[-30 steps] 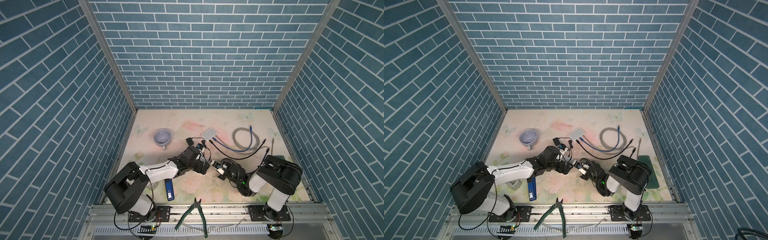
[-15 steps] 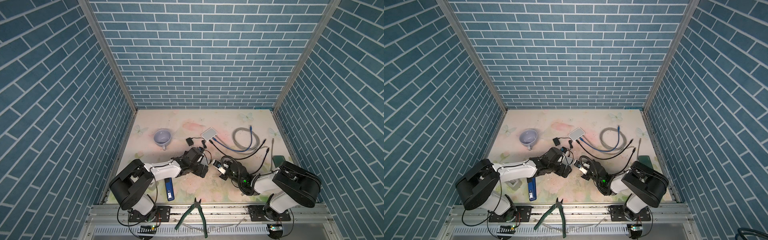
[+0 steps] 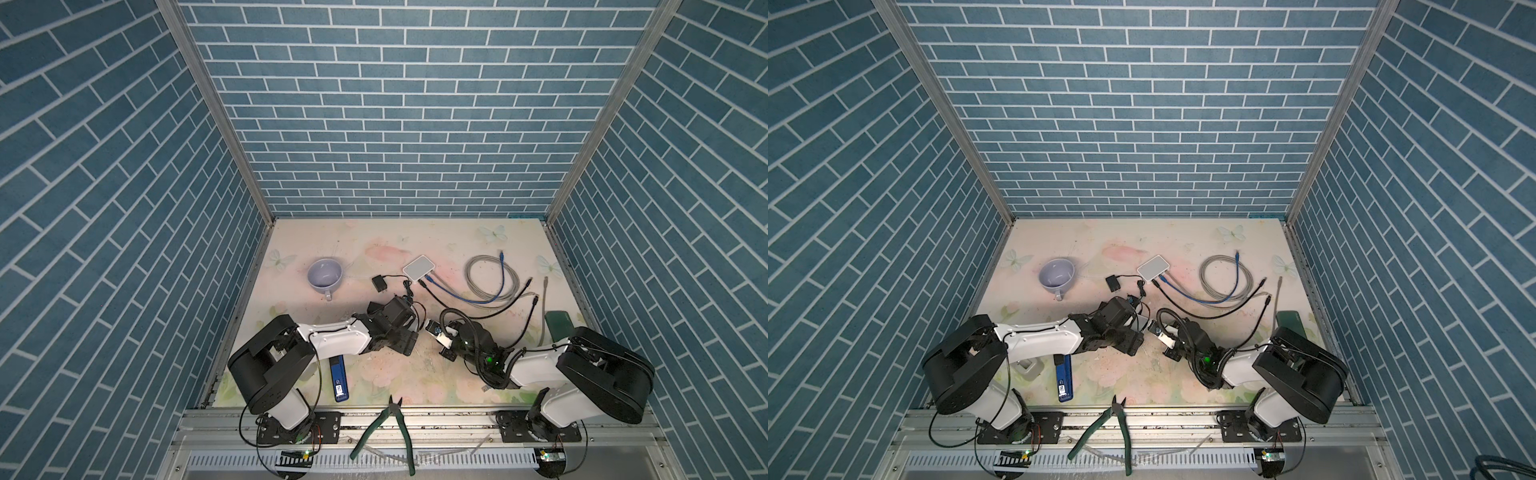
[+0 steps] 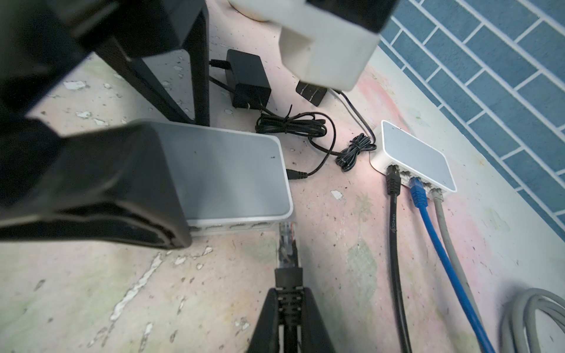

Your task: Insert the plug into the switch port

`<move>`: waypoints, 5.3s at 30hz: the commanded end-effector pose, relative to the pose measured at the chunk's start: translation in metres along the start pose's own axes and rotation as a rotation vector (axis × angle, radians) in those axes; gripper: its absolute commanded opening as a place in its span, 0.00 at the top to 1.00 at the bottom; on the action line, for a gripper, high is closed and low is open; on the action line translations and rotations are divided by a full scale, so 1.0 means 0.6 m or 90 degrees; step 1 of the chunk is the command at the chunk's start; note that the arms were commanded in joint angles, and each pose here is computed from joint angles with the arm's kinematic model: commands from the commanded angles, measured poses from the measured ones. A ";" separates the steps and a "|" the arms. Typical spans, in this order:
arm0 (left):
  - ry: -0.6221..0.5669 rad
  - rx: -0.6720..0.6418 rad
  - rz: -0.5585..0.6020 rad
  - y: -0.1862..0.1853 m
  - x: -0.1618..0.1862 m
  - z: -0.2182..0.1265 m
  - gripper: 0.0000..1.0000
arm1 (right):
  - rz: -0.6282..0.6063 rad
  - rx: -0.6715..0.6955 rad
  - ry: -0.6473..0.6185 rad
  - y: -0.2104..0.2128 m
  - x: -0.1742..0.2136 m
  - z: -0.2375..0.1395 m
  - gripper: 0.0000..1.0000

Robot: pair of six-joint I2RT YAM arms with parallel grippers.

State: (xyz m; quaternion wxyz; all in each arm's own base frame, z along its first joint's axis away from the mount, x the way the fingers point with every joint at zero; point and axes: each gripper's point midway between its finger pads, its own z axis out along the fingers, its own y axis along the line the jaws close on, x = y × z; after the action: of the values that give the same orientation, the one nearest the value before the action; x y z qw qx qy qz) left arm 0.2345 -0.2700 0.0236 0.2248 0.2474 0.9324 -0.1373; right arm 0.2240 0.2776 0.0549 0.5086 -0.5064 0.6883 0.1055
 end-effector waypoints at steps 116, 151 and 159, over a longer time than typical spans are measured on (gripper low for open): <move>-0.196 0.387 0.217 -0.271 -0.043 -0.124 0.39 | 0.044 -0.053 -0.190 -0.052 -0.238 0.029 1.00; -0.198 0.086 0.103 -0.112 -0.062 -0.081 0.37 | -0.007 0.023 -0.131 -0.088 -0.198 0.032 0.91; -0.154 0.012 0.030 -0.040 -0.032 -0.050 0.36 | 0.005 0.061 -0.092 -0.111 -0.162 0.017 0.83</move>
State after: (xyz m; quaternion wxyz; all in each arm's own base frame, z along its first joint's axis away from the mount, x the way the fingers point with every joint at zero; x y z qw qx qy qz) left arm 0.2479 -0.2702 0.0700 0.3743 0.2232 0.8923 -0.1175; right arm 0.2531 0.2993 0.0820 0.4744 -0.5206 0.7011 0.1118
